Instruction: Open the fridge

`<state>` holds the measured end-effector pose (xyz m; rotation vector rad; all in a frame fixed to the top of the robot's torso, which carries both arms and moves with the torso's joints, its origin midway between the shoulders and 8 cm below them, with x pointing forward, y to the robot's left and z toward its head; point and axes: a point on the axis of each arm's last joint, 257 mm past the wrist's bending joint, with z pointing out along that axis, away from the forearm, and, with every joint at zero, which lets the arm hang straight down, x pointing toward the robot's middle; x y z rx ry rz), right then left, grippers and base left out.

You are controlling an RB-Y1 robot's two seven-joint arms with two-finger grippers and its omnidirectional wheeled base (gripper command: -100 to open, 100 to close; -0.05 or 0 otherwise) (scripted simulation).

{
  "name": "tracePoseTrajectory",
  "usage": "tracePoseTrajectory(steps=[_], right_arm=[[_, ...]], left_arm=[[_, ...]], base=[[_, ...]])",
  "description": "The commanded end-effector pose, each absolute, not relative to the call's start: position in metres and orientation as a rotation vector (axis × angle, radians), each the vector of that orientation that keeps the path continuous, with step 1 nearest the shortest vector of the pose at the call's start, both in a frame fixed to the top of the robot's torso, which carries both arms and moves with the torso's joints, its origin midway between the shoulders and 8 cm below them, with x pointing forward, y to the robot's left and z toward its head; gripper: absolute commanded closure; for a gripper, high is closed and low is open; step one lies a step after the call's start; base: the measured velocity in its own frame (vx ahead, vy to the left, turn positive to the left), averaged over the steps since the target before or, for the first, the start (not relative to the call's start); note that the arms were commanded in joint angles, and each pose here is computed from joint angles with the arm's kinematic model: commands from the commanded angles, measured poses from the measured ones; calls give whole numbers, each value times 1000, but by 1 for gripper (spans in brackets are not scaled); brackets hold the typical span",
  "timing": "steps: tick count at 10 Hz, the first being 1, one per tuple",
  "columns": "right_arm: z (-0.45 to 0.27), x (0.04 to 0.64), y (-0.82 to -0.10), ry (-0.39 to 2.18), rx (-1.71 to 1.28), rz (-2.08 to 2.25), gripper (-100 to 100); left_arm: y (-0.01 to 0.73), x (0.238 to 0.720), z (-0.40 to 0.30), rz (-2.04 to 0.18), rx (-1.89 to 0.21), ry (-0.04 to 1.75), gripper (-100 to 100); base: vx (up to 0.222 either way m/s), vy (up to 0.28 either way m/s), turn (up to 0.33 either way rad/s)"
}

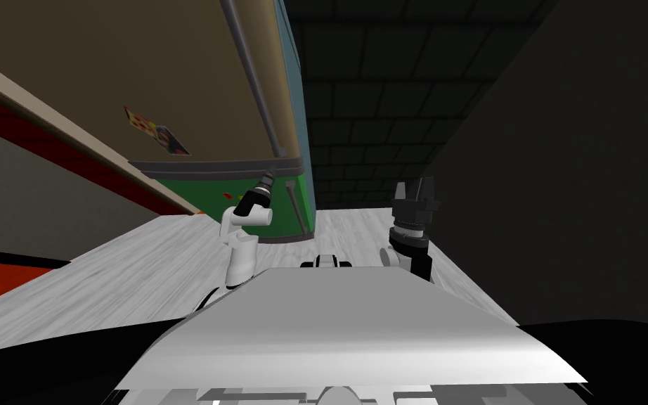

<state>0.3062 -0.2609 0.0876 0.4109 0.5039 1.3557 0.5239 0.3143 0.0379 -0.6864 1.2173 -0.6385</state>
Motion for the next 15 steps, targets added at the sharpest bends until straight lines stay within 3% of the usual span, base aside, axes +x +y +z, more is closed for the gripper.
tracePoseTrajectory(steps=[1,15], right_arm=[[88,306,-261,504,411,1356,0],[88,306,-261,504,411,1356,0]], left_arm=[[314,531,42,-624,-700,1242,-100],[288,563,88,-586,-693,1368,-100]], base=[[21,-2,-22],[1,9,-20]])
